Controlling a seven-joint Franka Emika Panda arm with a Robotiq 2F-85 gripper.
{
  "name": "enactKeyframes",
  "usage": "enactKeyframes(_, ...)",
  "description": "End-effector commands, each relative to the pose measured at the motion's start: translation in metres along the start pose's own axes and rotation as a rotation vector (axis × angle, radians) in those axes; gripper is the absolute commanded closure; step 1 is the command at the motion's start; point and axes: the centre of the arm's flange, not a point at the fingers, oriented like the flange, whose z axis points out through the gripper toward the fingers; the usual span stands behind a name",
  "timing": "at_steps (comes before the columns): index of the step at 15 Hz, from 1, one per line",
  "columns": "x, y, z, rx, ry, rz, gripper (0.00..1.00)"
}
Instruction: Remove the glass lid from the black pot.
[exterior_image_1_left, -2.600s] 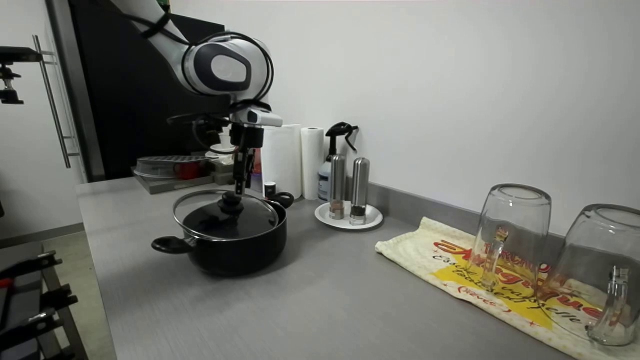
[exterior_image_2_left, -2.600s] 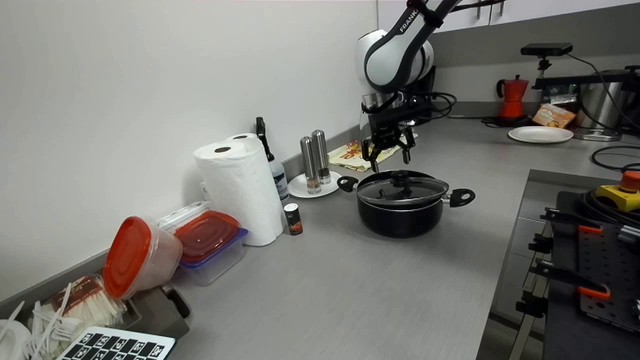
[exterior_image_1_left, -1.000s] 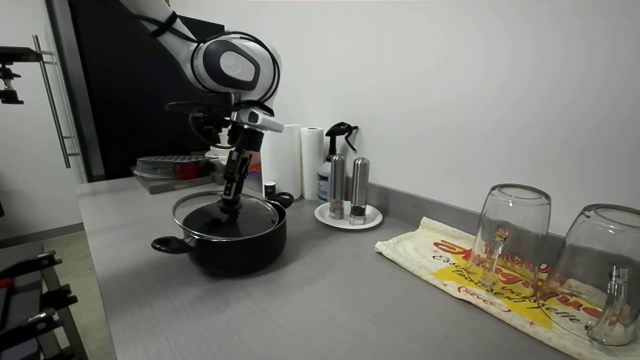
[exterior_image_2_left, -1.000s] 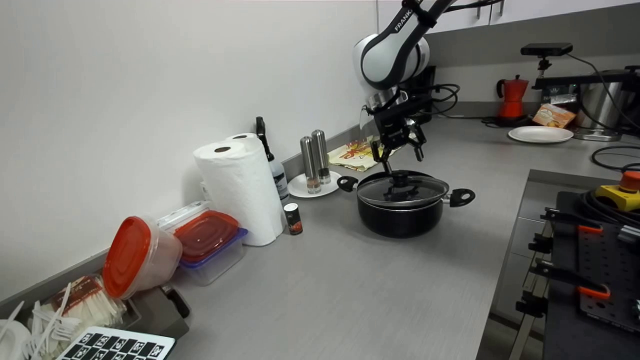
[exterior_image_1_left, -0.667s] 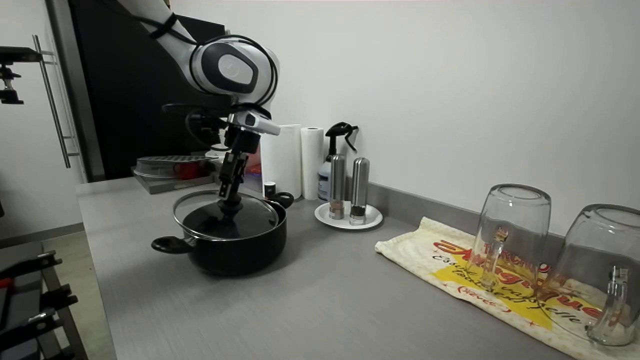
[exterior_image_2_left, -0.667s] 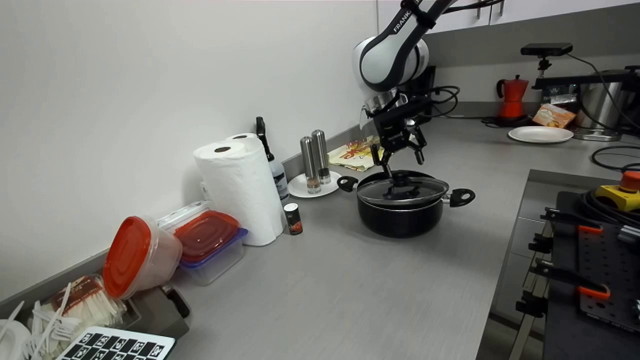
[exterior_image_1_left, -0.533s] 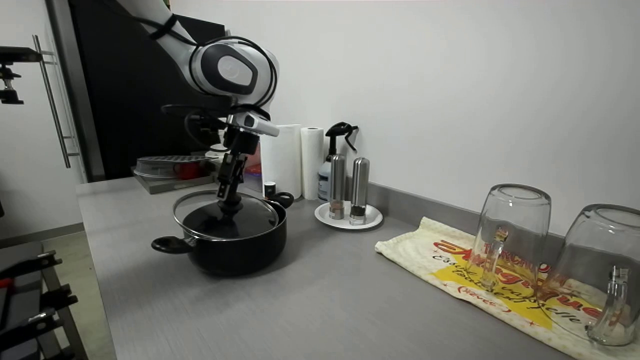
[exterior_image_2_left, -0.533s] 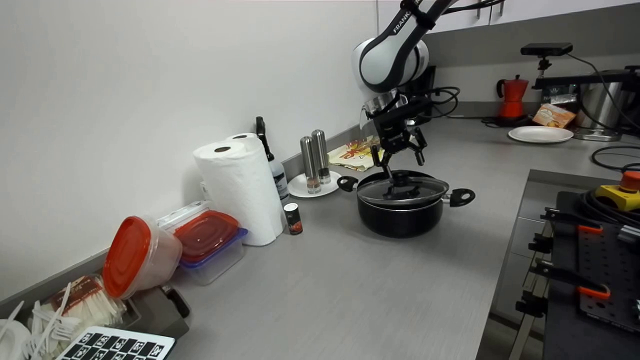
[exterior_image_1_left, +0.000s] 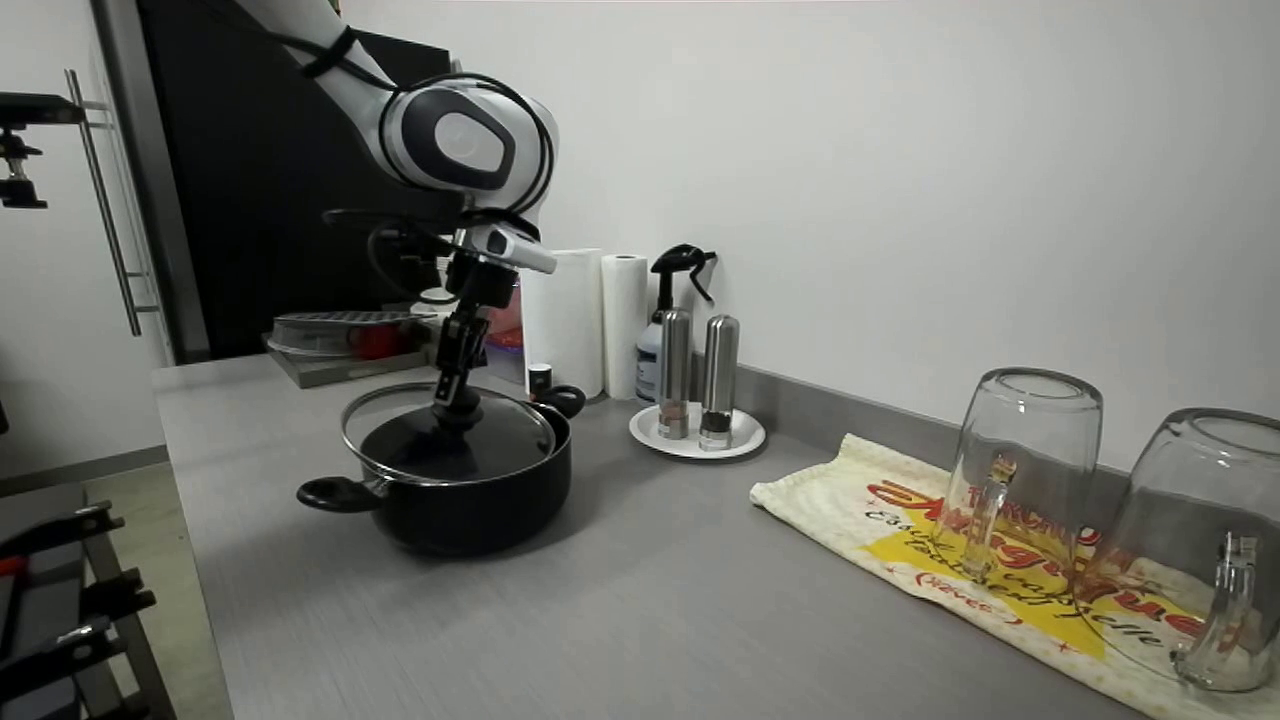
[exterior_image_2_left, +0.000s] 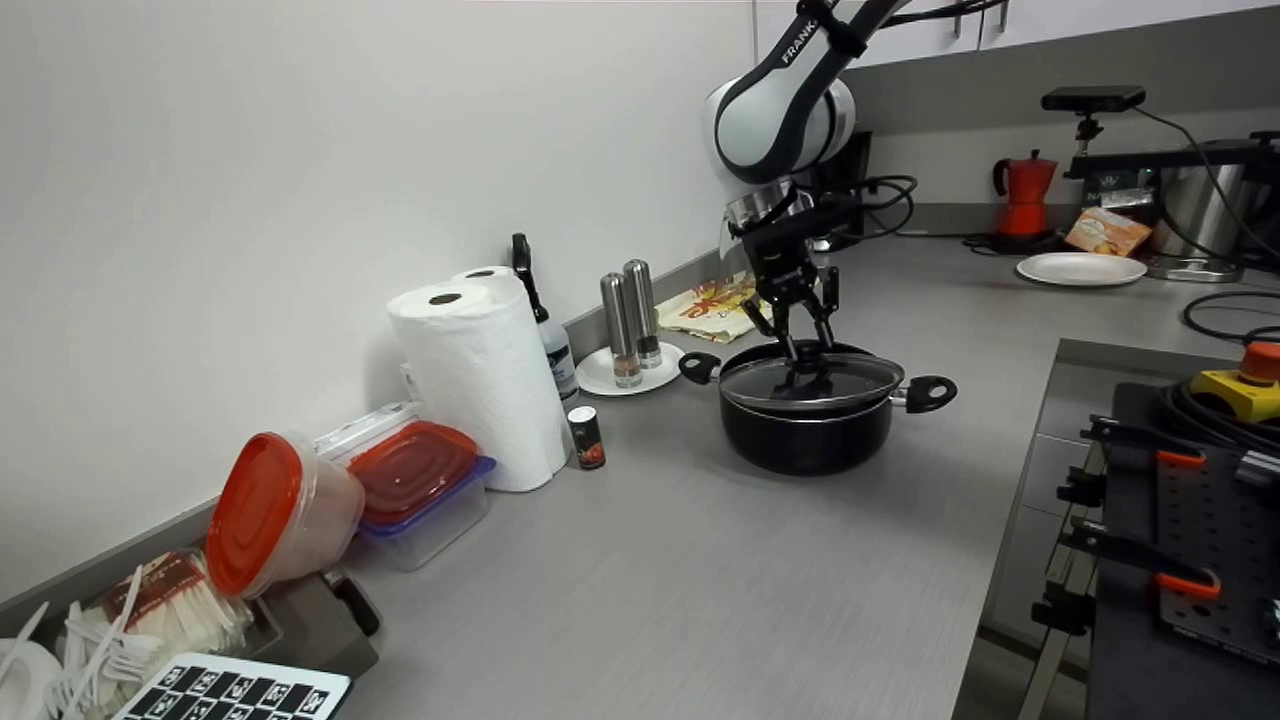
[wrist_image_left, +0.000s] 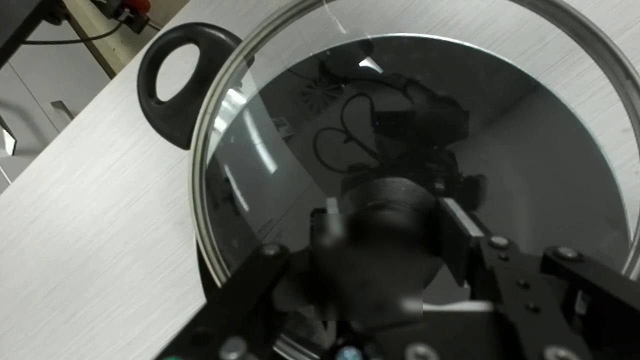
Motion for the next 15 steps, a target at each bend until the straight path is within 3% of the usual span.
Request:
enactKeyframes(1, -0.002, 0.000, 0.000, 0.009, -0.021, 0.001, 0.78)
enactKeyframes(15, -0.029, -0.016, -0.053, 0.094, 0.016, -0.078, 0.78)
